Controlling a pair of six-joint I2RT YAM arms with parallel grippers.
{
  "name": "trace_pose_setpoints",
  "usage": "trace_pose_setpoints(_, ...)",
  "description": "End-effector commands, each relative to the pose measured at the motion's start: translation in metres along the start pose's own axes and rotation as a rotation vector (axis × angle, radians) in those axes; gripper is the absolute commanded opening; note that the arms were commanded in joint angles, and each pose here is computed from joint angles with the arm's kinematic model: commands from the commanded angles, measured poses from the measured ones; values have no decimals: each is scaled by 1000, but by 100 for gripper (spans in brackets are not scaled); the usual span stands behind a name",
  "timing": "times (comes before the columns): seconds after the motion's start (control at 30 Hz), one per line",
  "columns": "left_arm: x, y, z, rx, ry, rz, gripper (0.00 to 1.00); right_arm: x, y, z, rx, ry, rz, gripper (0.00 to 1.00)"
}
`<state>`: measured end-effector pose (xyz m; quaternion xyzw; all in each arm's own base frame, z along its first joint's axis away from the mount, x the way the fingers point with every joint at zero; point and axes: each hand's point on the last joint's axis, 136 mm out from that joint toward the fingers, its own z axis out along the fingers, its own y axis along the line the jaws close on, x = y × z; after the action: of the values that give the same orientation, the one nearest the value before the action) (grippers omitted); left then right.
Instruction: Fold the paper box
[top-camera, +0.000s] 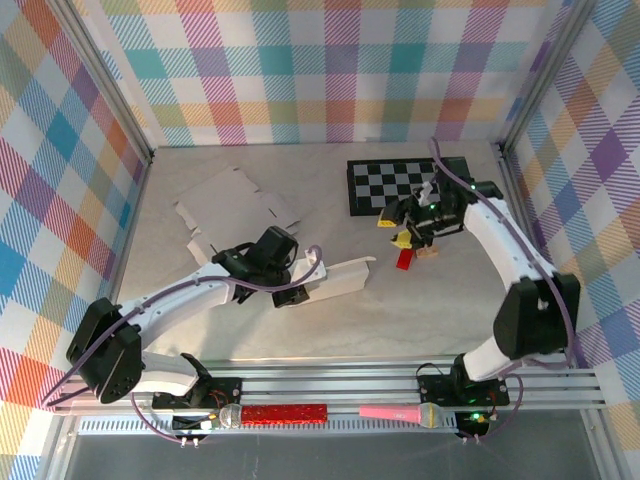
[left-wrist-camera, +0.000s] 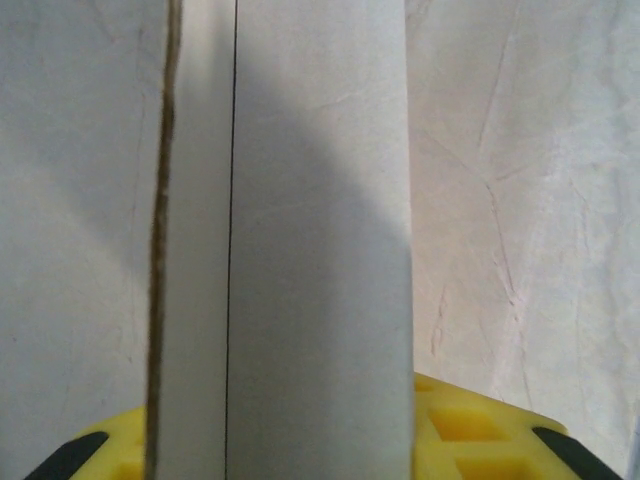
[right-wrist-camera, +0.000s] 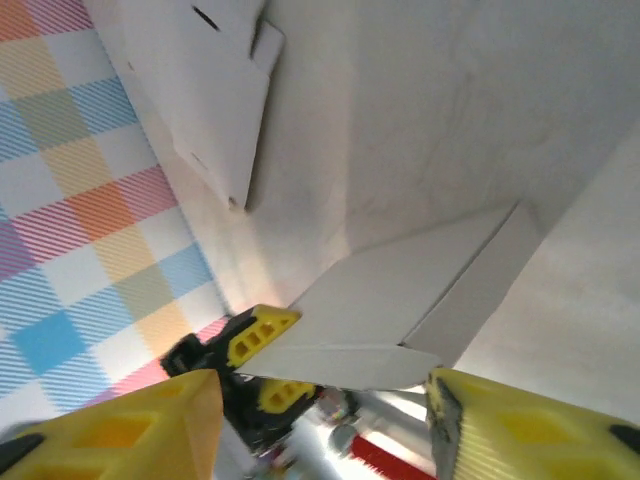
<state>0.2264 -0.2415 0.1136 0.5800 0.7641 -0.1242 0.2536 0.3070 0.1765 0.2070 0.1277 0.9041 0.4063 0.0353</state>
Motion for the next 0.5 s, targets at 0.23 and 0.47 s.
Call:
trace_pose_setpoints(0.23, 19, 4, -5, 93, 56, -57, 35, 26, -12, 42, 106, 72, -637, 58)
trace_pose_setpoints(0.47, 21, 5, -1, 102, 65, -65, 35, 30, -10, 61, 210, 129, -823, 60)
